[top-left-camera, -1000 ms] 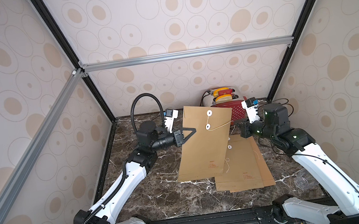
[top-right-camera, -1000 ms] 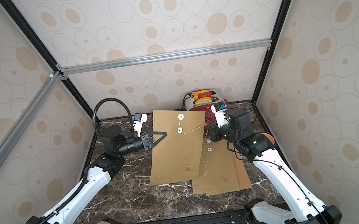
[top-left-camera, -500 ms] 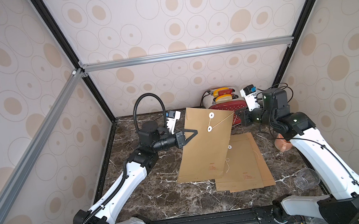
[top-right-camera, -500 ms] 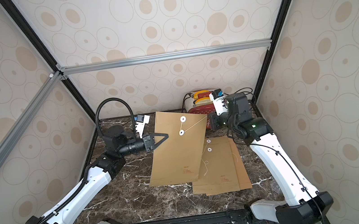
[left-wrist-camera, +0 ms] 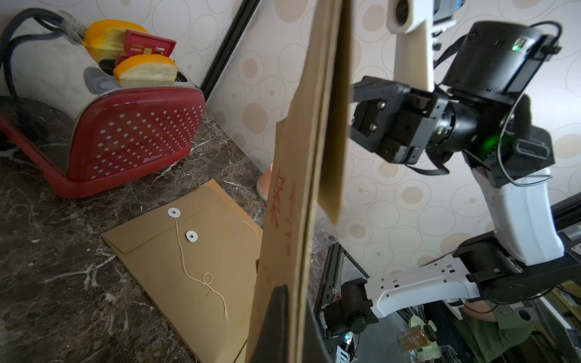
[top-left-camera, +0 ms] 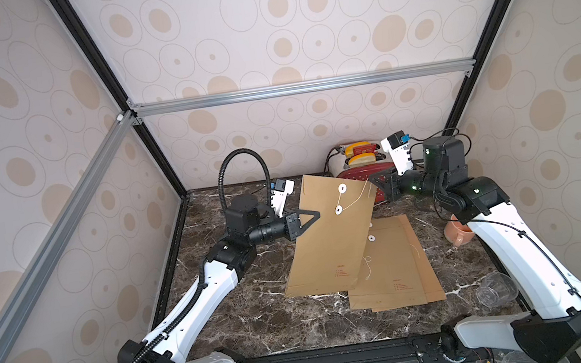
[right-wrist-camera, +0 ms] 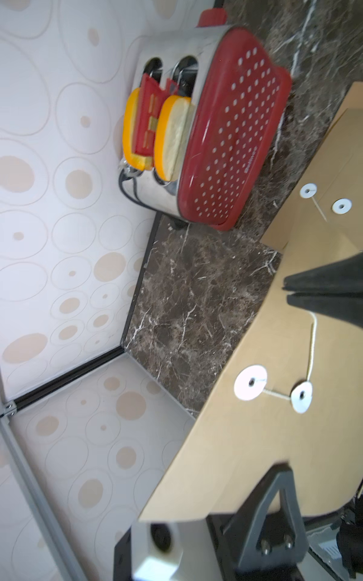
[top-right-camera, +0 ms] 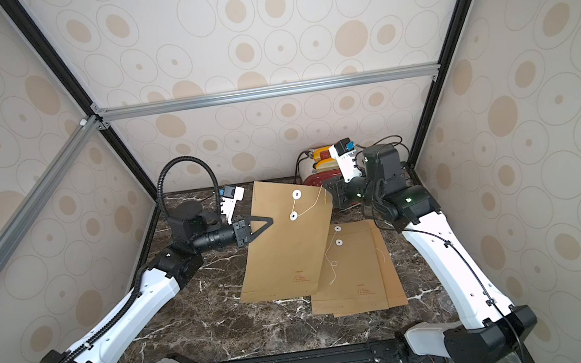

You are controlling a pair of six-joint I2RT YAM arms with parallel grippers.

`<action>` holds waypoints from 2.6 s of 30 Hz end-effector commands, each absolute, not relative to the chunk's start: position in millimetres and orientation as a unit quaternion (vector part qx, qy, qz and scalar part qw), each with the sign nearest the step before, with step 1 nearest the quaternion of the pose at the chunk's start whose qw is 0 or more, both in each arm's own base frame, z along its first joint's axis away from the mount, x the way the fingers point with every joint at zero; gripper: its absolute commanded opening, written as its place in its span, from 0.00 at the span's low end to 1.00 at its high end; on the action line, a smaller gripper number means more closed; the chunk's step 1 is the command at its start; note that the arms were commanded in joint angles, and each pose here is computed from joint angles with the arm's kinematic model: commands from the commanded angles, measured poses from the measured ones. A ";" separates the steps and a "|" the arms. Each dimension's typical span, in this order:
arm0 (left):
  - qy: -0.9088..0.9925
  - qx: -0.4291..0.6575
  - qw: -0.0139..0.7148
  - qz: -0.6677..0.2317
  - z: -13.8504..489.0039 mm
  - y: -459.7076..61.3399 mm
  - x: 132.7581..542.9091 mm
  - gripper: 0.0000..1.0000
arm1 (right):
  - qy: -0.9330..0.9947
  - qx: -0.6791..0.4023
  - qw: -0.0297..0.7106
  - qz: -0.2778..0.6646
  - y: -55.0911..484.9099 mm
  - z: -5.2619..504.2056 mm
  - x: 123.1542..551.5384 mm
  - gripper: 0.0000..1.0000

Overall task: Close the mouth of the file bag
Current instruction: Close the file bag.

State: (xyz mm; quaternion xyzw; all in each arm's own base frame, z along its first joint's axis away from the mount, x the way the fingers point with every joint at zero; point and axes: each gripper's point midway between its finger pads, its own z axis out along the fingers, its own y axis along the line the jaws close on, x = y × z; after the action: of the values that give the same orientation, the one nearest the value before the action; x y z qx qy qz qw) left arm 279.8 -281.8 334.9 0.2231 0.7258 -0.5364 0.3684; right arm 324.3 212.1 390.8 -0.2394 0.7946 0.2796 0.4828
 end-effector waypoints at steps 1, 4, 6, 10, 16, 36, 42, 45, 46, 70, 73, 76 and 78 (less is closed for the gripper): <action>0.716 0.246 0.388 -0.526 349.9 -285.1 279.0 0.00 | 0.772 -0.252 0.498 0.303 226.4 414.2 328.5 0.00; 0.717 0.249 0.389 -0.521 348.3 -284.9 279.2 0.00 | 0.768 -0.254 0.498 0.312 233.3 422.4 334.8 0.00; 0.718 0.249 0.389 -0.521 347.7 -285.3 279.6 0.00 | 0.766 -0.257 0.497 0.317 240.1 426.7 338.1 0.00; 0.720 0.248 0.388 -0.519 347.2 -285.2 279.5 0.00 | 0.761 -0.278 0.495 0.314 259.0 430.0 331.9 0.00; 0.720 0.248 0.389 -0.518 347.5 -284.9 279.3 0.00 | 0.751 -0.313 0.495 0.306 289.3 429.6 308.8 0.00; 0.718 0.245 0.385 -0.526 348.7 -285.7 278.3 0.00 | 0.720 -0.395 0.460 0.339 383.0 406.1 252.0 0.00; 0.701 0.233 0.377 -0.558 356.4 -289.6 277.0 0.00 | 0.736 -0.363 0.481 0.309 357.9 398.0 253.6 0.00; 0.694 0.229 0.377 -0.569 360.2 -290.1 276.7 0.00 | 0.737 -0.345 0.490 0.312 345.2 395.2 248.5 0.00; 0.692 0.229 0.378 -0.570 361.4 -289.8 276.0 0.00 | 0.740 -0.340 0.489 0.312 340.9 392.2 246.5 0.00; 0.661 0.202 0.397 -0.603 381.2 -277.7 282.1 0.00 | 0.778 -0.235 0.468 0.346 291.6 295.6 231.4 0.00; 0.658 0.203 0.397 -0.606 383.1 -277.5 281.7 0.00 | 0.786 -0.237 0.460 0.338 290.3 288.2 232.2 0.00; 0.654 0.202 0.398 -0.611 385.7 -277.2 280.9 0.00 | 0.792 -0.230 0.458 0.332 286.0 281.6 234.6 0.00; 0.650 0.201 0.401 -0.614 387.6 -276.3 280.7 0.00 | 0.793 -0.227 0.456 0.334 285.6 279.3 235.6 0.00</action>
State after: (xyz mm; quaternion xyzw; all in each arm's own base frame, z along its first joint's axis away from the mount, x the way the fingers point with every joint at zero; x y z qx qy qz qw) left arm 287.2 -280.3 366.5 0.1894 0.6782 -0.5985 0.3821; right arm 233.1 289.6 280.4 -0.2384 0.7925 0.3315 0.4530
